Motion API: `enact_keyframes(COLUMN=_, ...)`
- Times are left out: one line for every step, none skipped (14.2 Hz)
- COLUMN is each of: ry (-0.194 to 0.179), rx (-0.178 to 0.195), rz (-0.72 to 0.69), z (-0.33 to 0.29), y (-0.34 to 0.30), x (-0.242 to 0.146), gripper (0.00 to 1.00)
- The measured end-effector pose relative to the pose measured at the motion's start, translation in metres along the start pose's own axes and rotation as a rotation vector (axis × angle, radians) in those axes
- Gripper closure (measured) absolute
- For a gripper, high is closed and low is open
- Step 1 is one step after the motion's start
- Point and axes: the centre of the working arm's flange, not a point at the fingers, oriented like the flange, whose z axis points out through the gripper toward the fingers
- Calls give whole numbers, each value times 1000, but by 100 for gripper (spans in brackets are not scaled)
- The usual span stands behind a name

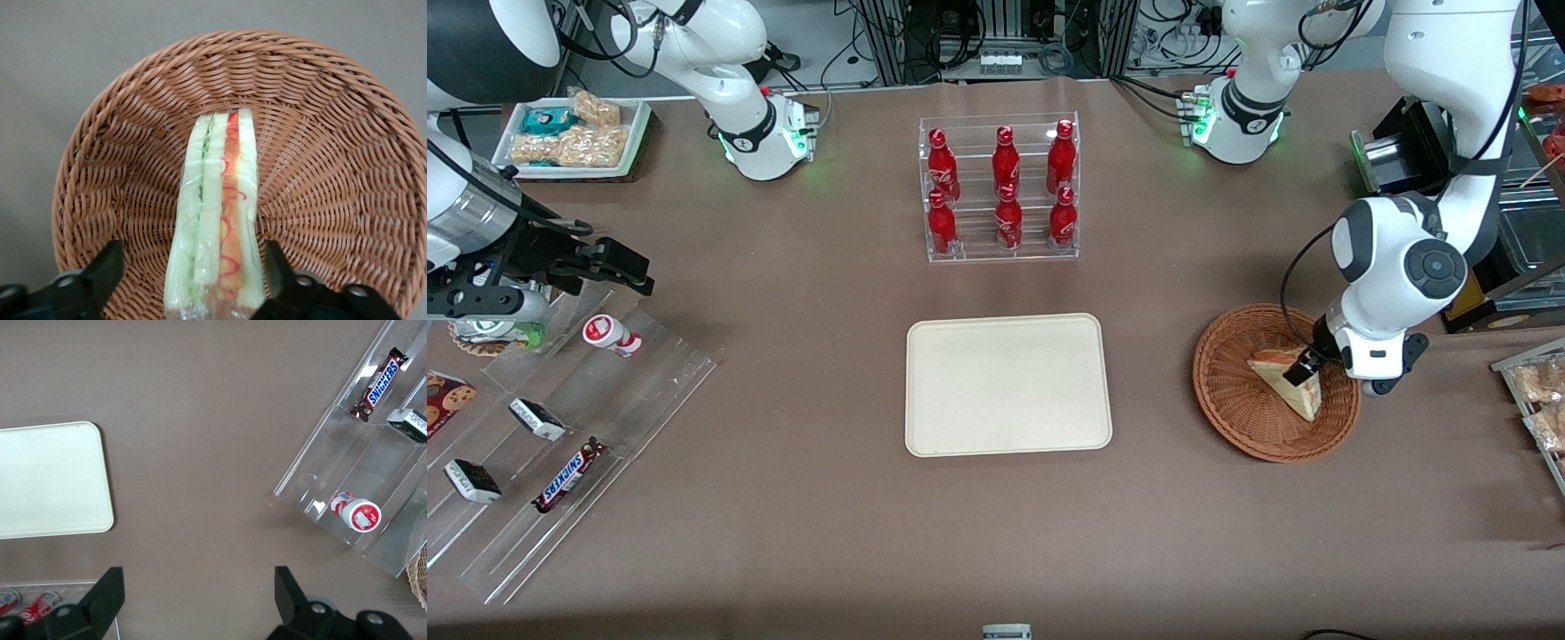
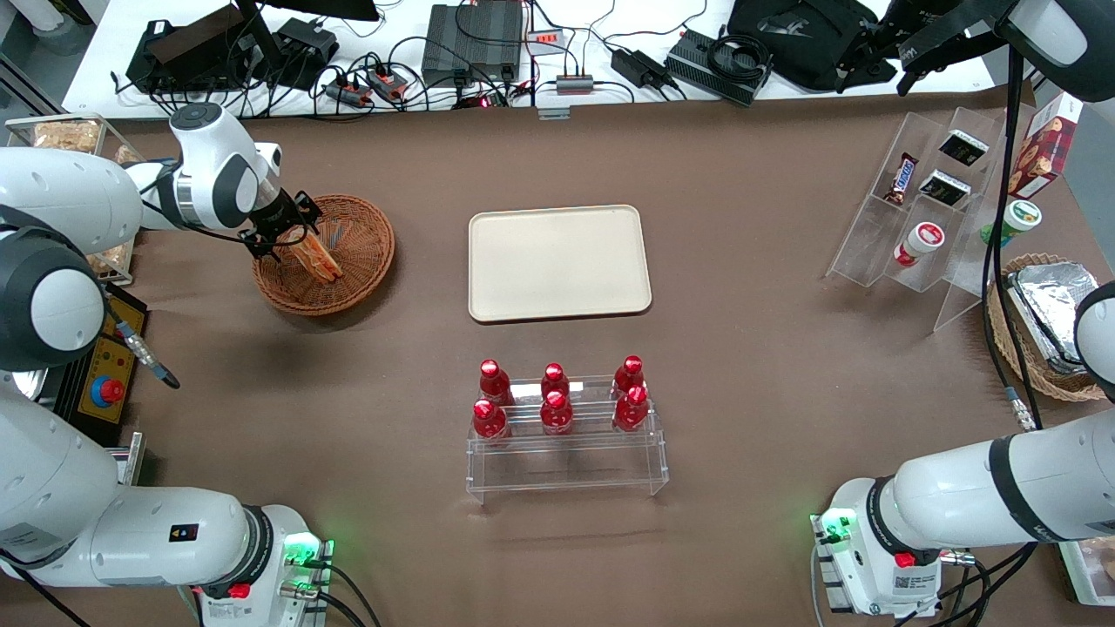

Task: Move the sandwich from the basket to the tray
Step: 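Lower the open left gripper over the wrapped sandwich and close on it, then lift the sandwich with the left gripper and carry it over the tray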

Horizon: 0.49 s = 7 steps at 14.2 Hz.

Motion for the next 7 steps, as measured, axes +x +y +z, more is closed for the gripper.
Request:
enact_keyframes(ry=1, rx=-1, rz=-26, z=0, y=0, x=0, gripper=24)
enact_keyframes(ry=2, rx=-3, rz=-44, z=-1, y=1, x=0, gripper=34)
enact_keyframes(ry=6, rx=-7, rz=-60, z=-3, y=3, x=1, gripper=46)
enact_keyframes(ry=10, rx=-13, rz=-69, z=-7, y=7, x=2, gripper=56)
enact_keyframes(ry=8, rx=-14, rz=-70, z=-13, y=13, x=2, gripper=64)
enact_keyframes(ry=-2, rx=-4, rz=-65, z=-21, y=20, x=2, gripper=69)
enact_keyframes(ry=-17, rx=13, rz=-53, z=-34, y=31, x=1, gripper=72)
